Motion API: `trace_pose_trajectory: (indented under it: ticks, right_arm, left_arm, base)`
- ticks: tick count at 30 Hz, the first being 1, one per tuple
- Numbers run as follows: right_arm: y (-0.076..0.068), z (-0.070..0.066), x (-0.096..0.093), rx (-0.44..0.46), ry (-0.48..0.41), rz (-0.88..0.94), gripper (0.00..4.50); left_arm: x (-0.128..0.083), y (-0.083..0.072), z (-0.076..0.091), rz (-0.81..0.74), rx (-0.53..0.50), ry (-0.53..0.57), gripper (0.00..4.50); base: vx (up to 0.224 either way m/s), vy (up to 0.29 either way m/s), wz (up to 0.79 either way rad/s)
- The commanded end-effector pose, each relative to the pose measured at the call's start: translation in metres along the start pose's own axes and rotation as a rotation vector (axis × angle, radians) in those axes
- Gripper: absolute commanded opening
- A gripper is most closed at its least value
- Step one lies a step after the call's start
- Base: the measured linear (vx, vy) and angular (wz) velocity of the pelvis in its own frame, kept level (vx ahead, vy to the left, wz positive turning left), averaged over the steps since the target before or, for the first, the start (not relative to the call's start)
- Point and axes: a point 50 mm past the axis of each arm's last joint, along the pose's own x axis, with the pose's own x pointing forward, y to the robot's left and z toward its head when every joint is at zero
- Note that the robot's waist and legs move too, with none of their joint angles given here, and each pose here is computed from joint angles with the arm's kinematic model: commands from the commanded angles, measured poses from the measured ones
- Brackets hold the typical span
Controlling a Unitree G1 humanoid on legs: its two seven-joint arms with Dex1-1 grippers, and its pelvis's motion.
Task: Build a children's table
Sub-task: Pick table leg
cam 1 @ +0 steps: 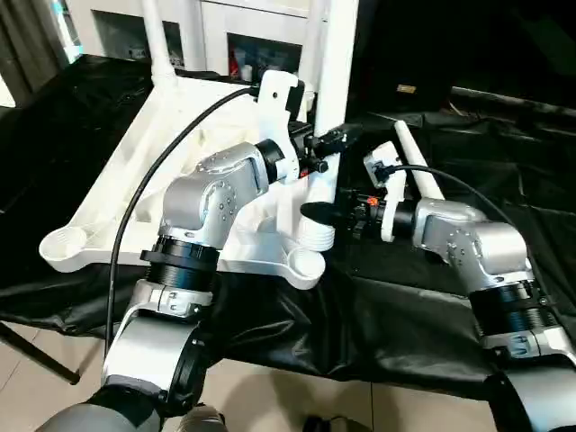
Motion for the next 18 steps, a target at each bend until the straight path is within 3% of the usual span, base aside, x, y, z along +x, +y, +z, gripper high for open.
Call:
trace_pose_trajectory:
  ticks: [1, 16, 18]
  right_arm:
    - [-0.001, 0.0031, -0.0006, -0.008, 0.013, -0.016, 3.04]
    - [-0.001, 0.0053, 0.0017, 0.011, -0.001, -0.006, 3.04]
    - [-0.0011, 0.0056, 0.0018, 0.019, -0.01, -0.007, 2.7]
  left_arm:
    - [0.0031, -0.0124, 0.0024, -0.075, 0.005, -0.008, 1.88]
    - [0.002, -0.0129, 0.0025, -0.084, 0.012, -0.002, 1.88]
    - [0.0019, -0.0128, 0.0027, -0.083, 0.01, -0.004, 1.88]
  base:
    - [0.0, 0.0, 0.0]
    - [0.0, 0.0, 0.0]
    - [0.0, 0.0, 0.0]
